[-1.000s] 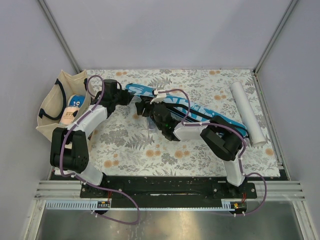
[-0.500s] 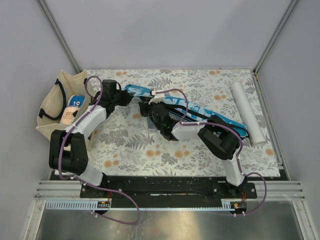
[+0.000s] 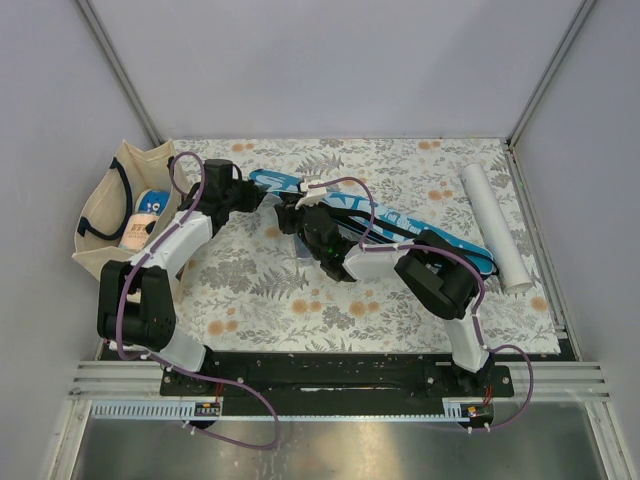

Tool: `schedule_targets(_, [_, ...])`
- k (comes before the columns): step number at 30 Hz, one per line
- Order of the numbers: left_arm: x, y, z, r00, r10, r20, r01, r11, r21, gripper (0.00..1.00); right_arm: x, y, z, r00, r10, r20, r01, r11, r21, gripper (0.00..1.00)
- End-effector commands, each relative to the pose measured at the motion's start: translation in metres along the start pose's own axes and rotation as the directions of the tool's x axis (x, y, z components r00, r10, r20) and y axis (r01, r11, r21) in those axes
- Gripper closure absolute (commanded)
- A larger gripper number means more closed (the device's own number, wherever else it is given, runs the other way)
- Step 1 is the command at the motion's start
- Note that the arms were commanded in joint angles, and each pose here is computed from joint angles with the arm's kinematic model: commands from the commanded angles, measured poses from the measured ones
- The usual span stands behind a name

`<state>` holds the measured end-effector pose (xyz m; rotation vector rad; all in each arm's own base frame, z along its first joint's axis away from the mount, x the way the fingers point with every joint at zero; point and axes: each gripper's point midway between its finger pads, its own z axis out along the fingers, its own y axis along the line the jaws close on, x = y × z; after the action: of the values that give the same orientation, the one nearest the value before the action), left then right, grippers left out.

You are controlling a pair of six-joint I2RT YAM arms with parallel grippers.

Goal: Pack up the badminton gear

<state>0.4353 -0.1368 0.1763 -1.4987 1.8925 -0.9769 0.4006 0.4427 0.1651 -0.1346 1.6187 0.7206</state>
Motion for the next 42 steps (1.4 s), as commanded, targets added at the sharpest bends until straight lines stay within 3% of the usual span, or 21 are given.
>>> schedule_targets(1, [0.010,-0.029,-0.020,0.999,0.010,-0.042,-0.007,0.996,0.088,1.00,-0.048,0.020,0.009,0.991,0.028,0.134,-0.021,0.998,-0.052,0.69])
schedule_targets(7, [0.009,-0.031,-0.022,0.999,0.017,-0.035,-0.014,0.996,0.093,1.00,-0.052,0.016,0.009,0.988,0.046,0.149,-0.043,0.999,-0.023,0.73])
schedule_targets(10, [0.009,-0.028,-0.023,0.999,0.014,-0.032,-0.011,0.996,0.091,1.00,-0.055,0.021,0.010,0.985,0.067,0.160,-0.059,0.997,-0.050,0.68])
schedule_targets(13, [0.009,-0.026,-0.024,0.999,0.014,-0.032,-0.011,0.996,0.093,1.00,-0.057,0.023,0.010,0.983,0.078,0.166,-0.069,0.996,-0.058,0.69])
schedule_targets(18, [0.007,-0.026,-0.024,1.000,0.011,-0.028,-0.009,0.996,0.090,1.00,-0.059,0.019,0.009,0.981,0.089,0.174,-0.083,0.996,-0.039,0.76])
schedule_targets(24, [0.007,-0.022,-0.021,1.000,0.009,-0.025,-0.007,0.997,0.079,1.00,-0.062,0.027,0.008,0.979,0.111,0.173,-0.099,0.992,-0.075,1.00])
schedule_targets(30, [0.000,-0.032,-0.023,1.000,0.017,0.019,-0.019,0.996,0.086,1.00,-0.057,0.009,-0.009,0.977,0.158,0.146,-0.152,0.987,-0.050,1.00])
schedule_targets(39, [-0.006,-0.049,-0.024,0.998,0.016,0.053,-0.021,0.994,0.106,1.00,-0.032,-0.035,-0.039,0.999,0.038,0.038,-0.040,0.998,0.042,1.00])
schedule_targets(42, [-0.006,-0.049,-0.024,0.998,0.019,0.055,-0.024,0.994,0.103,1.00,-0.033,-0.029,-0.043,1.000,0.020,0.022,-0.020,1.000,-0.011,1.00])
